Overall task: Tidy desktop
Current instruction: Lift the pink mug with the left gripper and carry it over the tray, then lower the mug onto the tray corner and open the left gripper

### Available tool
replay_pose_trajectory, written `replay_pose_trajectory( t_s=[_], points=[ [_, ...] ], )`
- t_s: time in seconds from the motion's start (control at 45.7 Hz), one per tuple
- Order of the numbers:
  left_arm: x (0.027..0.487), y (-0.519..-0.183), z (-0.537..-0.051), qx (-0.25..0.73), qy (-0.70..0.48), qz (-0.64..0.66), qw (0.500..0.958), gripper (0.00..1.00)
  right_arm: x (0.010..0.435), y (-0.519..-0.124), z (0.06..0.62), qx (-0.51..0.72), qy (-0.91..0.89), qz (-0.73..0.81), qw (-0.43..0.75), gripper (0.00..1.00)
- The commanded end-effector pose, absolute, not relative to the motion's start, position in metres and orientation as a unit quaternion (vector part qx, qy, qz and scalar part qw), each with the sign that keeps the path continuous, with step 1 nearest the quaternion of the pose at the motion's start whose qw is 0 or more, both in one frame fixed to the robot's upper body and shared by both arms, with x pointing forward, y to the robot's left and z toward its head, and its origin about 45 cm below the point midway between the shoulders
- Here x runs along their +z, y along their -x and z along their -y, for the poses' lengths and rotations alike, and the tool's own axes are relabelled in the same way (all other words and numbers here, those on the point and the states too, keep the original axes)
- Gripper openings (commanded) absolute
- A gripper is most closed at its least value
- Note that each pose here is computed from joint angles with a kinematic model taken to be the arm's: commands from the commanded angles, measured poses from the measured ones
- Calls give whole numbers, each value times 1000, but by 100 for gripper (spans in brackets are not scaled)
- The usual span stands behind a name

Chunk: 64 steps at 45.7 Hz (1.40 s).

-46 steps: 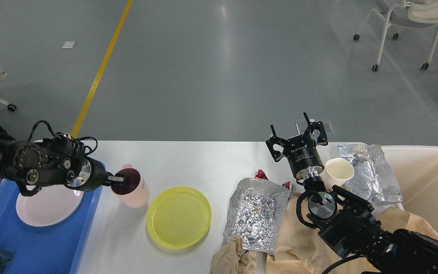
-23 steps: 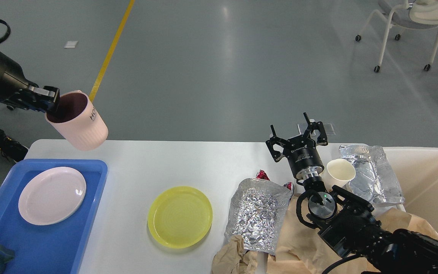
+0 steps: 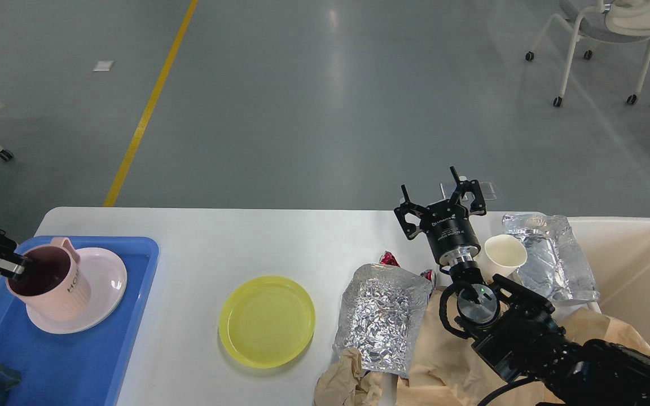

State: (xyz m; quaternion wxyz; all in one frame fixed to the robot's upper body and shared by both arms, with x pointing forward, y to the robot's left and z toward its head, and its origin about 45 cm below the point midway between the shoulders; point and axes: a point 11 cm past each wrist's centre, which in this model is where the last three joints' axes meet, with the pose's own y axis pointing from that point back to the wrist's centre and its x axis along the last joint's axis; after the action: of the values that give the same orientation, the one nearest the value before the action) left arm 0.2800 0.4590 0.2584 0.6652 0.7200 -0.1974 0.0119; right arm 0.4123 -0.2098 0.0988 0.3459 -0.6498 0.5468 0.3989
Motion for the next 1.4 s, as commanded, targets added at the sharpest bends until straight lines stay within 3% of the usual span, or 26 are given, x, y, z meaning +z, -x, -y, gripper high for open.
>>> replay_pose_trajectory(
  t_s=[0.0, 0.394, 0.81, 1.138, 1.226, 1.379],
  points=[
    [238, -261, -456, -12, -714, 184, 675, 0, 99, -412, 210, 399, 650, -547, 346, 100],
    [195, -218, -468, -90, -717, 201, 661, 0, 99, -412, 209, 399, 650, -546, 346, 100],
    [166, -204, -488, -63, -736, 210, 641, 1, 99, -412, 209, 399, 650, -546, 346, 100],
    [163, -208, -484, -45, -730, 208, 649, 33, 99, -412, 210, 399, 650, -547, 346, 100],
    [163, -207, -485, -41, -728, 203, 653, 54, 99, -412, 210, 399, 650, -547, 346, 100],
    [184, -228, -480, 5, -714, 216, 665, 62, 99, -412, 209, 399, 650, -546, 346, 100]
  ],
)
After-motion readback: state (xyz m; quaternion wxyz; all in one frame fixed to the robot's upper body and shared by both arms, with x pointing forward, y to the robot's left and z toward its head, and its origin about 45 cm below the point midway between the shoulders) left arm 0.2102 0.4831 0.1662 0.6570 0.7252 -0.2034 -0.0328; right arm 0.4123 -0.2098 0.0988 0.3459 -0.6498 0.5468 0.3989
